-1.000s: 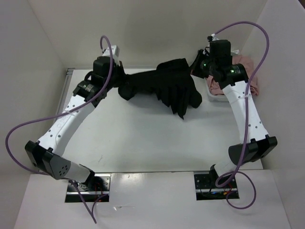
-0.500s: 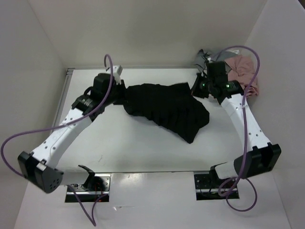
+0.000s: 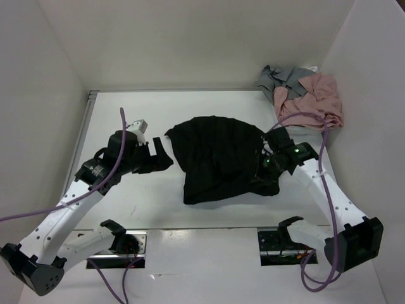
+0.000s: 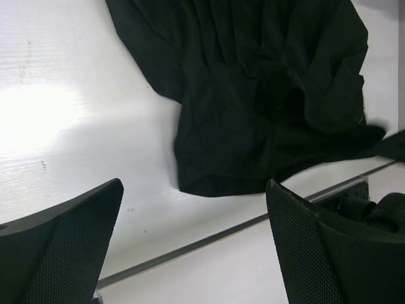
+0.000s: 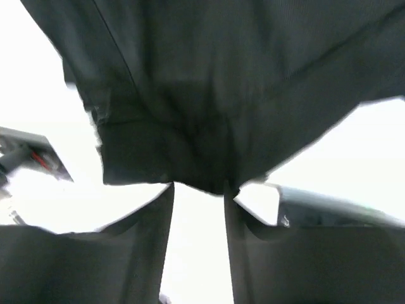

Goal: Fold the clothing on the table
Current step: Move the skirt to the center of the board, then flatten the skirt out

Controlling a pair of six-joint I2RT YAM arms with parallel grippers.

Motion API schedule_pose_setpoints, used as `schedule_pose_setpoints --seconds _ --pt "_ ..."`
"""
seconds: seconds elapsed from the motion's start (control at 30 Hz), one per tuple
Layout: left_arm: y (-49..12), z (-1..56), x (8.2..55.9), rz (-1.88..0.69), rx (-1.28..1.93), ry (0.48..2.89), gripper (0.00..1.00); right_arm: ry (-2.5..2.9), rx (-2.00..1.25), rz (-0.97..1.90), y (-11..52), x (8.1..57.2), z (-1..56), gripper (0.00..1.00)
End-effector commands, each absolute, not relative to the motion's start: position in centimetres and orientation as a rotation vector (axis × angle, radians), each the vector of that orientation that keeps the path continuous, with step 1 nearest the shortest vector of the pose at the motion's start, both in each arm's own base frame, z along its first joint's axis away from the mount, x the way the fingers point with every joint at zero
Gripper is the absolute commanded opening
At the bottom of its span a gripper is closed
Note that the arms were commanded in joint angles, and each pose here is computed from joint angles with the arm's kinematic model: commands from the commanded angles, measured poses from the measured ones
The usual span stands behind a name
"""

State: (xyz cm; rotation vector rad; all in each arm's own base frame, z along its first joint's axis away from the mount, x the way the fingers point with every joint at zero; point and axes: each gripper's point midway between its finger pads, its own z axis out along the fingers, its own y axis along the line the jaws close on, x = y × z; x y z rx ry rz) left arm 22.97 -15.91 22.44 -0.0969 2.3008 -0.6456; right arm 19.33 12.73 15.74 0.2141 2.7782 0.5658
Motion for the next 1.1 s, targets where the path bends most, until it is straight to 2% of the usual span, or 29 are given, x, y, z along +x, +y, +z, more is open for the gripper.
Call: schedule_pose_setpoints --seconds 0.0,0.03,0.1,0.2,0.33,0.5,0.73,1.07 --pt "-17.4 21.2 22.2 -0.723 -0.091 2.338 1.0 2.967 0.24 0.634 14.1 13.3 13.9 0.47" --pt "-17.6 20.6 22.0 -0.722 -0.094 2.36 1.0 2.942 0.219 0.654 14.5 13.3 14.6 0.58" --pt "-18.5 19.8 21.7 -0.728 -0.068 2.379 1.0 2.873 0.239 0.588 13.9 14.5 16.4 0.69" --pt "-19.9 17.5 21.7 -0.684 -0.013 2.421 1.0 2.774 0.268 0.586 14.0 16.4 17.6 0.71" --pt "-22.6 15.0 21.4 -0.591 0.127 2.501 0.93 2.734 0.301 0.68 16.1 18.7 15.6 0.71" --pt "-23.8 13.0 19.8 -0.465 0.239 2.551 0.71 2.722 0.3 0.669 17.8 20.3 13.7 0.71" --pt "-23.9 8.2 17.4 -0.258 0.278 2.629 0.69 2.748 0.32 0.607 18.6 19.6 12.6 0.71" --pt "-24.3 6.2 19.3 0.009 0.347 2.544 0.86 2.609 0.435 0.555 17.5 21.0 14.9 0.71"
